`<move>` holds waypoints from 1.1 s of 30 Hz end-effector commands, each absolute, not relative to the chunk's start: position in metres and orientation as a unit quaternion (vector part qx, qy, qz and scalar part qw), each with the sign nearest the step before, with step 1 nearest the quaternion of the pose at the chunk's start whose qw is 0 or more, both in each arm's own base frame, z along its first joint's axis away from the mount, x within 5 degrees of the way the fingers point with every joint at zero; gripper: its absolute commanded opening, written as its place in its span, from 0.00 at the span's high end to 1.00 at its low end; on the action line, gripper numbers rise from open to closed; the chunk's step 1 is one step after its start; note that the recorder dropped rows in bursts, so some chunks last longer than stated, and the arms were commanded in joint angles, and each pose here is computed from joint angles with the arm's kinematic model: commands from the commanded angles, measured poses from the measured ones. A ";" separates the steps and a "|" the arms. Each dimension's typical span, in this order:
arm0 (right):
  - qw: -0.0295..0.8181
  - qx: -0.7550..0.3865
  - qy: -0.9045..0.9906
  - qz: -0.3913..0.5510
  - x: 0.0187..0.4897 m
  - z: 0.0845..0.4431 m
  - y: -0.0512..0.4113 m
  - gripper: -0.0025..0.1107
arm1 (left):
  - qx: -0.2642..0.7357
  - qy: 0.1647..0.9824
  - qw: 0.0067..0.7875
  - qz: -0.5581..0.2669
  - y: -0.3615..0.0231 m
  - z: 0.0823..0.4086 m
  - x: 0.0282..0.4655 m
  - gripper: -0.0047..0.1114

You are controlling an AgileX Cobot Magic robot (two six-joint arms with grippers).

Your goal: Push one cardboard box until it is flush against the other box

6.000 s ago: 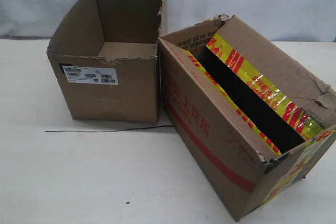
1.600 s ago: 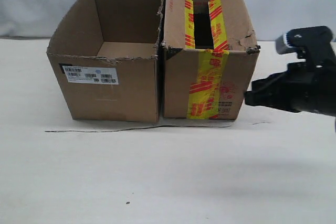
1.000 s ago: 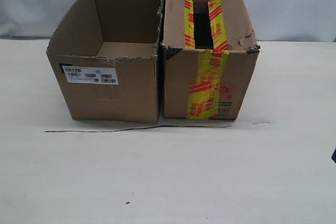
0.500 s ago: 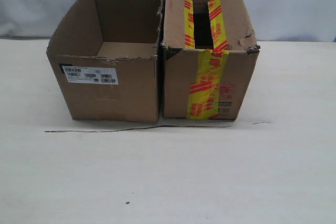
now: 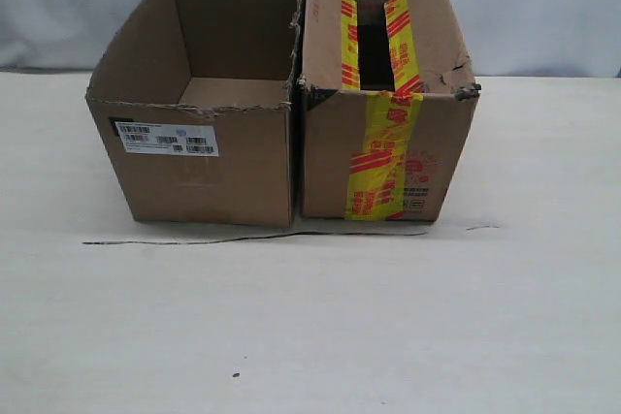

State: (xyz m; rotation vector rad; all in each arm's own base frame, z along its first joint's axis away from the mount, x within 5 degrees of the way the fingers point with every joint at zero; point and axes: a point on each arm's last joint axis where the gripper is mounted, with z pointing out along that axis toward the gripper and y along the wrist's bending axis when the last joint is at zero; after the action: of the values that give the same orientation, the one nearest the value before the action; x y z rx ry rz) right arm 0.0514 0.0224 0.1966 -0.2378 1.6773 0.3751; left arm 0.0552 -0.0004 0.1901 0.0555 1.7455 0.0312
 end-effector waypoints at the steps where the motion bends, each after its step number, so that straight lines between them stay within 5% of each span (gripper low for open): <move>1: 0.653 -0.102 0.731 0.167 0.052 0.197 0.022 0.98 | 0.022 0.761 0.648 0.012 -0.001 0.191 0.055 0.96; 20: 0.671 0.044 0.739 0.033 0.056 0.197 0.001 0.98 | 0.022 0.761 0.648 0.012 -0.001 0.191 0.055 0.96; 33: 0.659 0.037 0.751 0.029 0.056 0.193 0.001 0.98 | 0.022 0.762 0.647 0.012 -0.001 0.191 0.055 0.96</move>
State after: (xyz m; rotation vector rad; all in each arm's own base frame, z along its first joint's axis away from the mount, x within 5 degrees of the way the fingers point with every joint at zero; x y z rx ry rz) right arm 0.0559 0.0013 0.1952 0.0940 1.6941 0.0831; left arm 0.0552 -0.0004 0.1901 0.0555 1.7455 0.0312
